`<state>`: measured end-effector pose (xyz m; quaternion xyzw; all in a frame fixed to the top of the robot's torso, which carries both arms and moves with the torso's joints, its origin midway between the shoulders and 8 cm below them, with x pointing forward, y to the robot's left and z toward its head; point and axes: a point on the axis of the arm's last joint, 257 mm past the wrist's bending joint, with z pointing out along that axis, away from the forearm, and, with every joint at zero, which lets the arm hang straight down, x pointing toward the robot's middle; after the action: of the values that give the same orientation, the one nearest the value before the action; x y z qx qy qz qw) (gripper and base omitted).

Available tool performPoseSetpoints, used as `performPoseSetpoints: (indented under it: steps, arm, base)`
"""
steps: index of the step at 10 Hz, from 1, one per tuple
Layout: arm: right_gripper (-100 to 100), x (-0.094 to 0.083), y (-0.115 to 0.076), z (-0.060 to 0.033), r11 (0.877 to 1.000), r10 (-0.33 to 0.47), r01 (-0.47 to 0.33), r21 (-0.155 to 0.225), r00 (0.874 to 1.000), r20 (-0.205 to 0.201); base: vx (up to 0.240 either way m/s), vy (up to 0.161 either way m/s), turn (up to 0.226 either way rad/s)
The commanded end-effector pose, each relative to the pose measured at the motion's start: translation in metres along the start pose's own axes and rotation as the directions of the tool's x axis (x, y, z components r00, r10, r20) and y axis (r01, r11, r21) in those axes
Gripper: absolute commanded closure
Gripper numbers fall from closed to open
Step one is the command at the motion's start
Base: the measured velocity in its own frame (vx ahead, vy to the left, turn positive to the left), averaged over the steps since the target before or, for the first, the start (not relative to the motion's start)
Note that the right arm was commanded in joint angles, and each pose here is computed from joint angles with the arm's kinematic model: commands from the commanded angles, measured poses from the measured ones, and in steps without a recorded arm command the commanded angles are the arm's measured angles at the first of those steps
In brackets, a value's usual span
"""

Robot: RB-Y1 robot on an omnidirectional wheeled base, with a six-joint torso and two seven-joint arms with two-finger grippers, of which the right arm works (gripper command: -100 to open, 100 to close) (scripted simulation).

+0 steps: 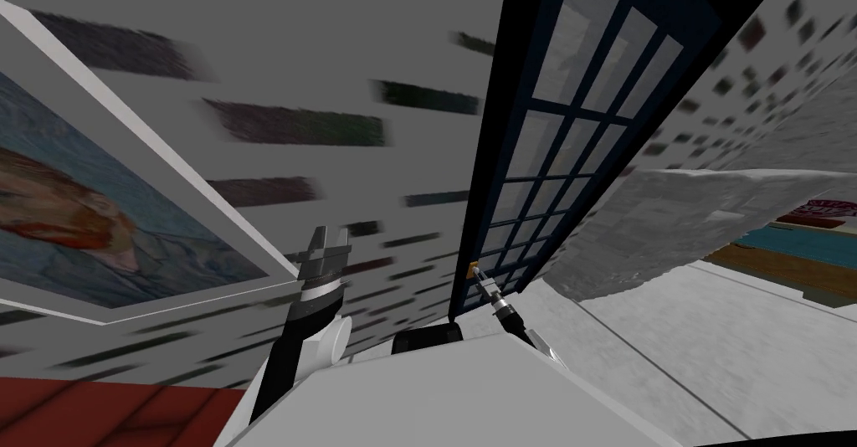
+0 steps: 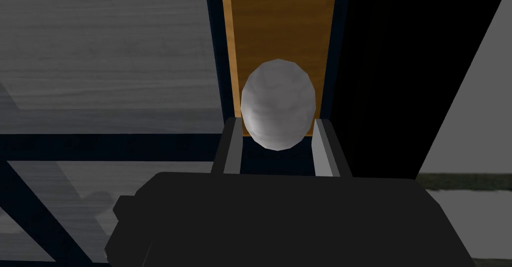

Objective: Pull the door open

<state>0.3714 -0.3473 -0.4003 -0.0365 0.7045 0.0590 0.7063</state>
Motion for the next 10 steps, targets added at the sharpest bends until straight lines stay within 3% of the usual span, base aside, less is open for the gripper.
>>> performPoseSetpoints:
  steps: [1, 4, 10]
  arm:
    - [100, 0.0002, -0.0012, -0.0001, 1.000, 0.000, 0.000, 0.003, 1.000, -0.002]
    - [100, 0.0002, -0.0012, -0.0001, 1.000, 0.000, 0.000, 0.003, 1.000, -0.002]
    - [100, -0.0039, -0.0061, 0.0014, 0.991, 0.135, -0.135, 0.023, 0.991, 0.018]
  base:
    - [0.000, 0.000, 0.000]
    - [0.000, 0.000, 0.000]
    - [-0.046, -0.026, 0.077]
